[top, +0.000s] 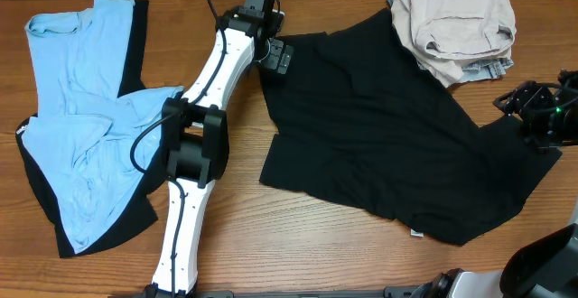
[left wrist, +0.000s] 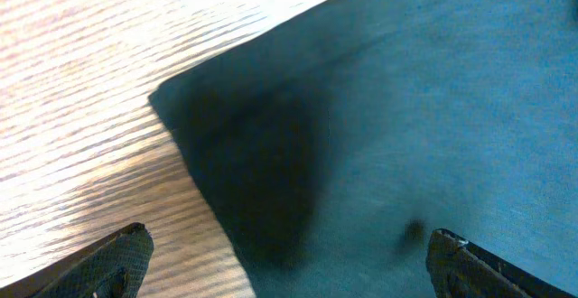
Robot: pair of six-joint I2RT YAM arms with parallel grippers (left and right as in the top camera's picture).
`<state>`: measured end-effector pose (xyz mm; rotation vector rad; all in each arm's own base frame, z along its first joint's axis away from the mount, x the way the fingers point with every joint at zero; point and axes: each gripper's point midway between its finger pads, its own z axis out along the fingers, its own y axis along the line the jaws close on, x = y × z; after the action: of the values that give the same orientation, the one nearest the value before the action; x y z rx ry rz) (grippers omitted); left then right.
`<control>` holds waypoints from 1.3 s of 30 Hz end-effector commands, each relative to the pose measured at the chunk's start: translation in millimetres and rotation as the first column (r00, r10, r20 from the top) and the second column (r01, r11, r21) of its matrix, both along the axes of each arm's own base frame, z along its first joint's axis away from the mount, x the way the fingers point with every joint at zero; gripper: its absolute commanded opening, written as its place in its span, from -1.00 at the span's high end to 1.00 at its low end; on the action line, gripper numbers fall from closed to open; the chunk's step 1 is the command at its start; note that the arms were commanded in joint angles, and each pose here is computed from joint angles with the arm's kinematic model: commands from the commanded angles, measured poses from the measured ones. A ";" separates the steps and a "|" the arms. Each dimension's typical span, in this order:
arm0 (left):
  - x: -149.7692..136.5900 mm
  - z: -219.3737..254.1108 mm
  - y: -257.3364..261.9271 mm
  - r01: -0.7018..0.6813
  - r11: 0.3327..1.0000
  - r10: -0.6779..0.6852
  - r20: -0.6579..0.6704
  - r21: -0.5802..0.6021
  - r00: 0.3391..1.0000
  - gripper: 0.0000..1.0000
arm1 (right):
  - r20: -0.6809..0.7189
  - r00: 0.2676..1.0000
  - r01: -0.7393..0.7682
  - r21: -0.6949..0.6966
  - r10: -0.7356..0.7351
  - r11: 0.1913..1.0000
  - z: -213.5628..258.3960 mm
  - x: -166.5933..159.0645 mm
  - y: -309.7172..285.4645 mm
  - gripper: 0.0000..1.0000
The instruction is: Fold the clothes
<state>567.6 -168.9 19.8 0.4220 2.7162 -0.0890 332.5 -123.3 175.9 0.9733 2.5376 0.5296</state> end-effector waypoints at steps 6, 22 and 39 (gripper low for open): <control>-4.1 -39.1 1.4 -0.054 0.998 0.053 -0.062 -0.014 0.997 -0.68 | 0.035 0.999 -0.016 -0.018 0.017 1.000 10.3 2.8 0.3 -0.48; -19.5 -11.0 94.3 -0.278 0.958 0.286 -0.169 0.069 0.943 0.92 | 0.013 0.976 -0.216 -0.004 0.216 0.976 8.0 15.6 71.9 -0.29; -94.2 80.1 237.6 -0.566 0.822 0.481 -0.448 -0.069 0.753 0.92 | -0.235 0.840 -0.517 -0.075 0.488 0.853 -40.2 -8.3 229.2 -0.26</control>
<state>462.6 98.1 72.4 -0.5565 3.1554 -0.1472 332.8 98.3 159.2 0.2579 2.9014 0.4771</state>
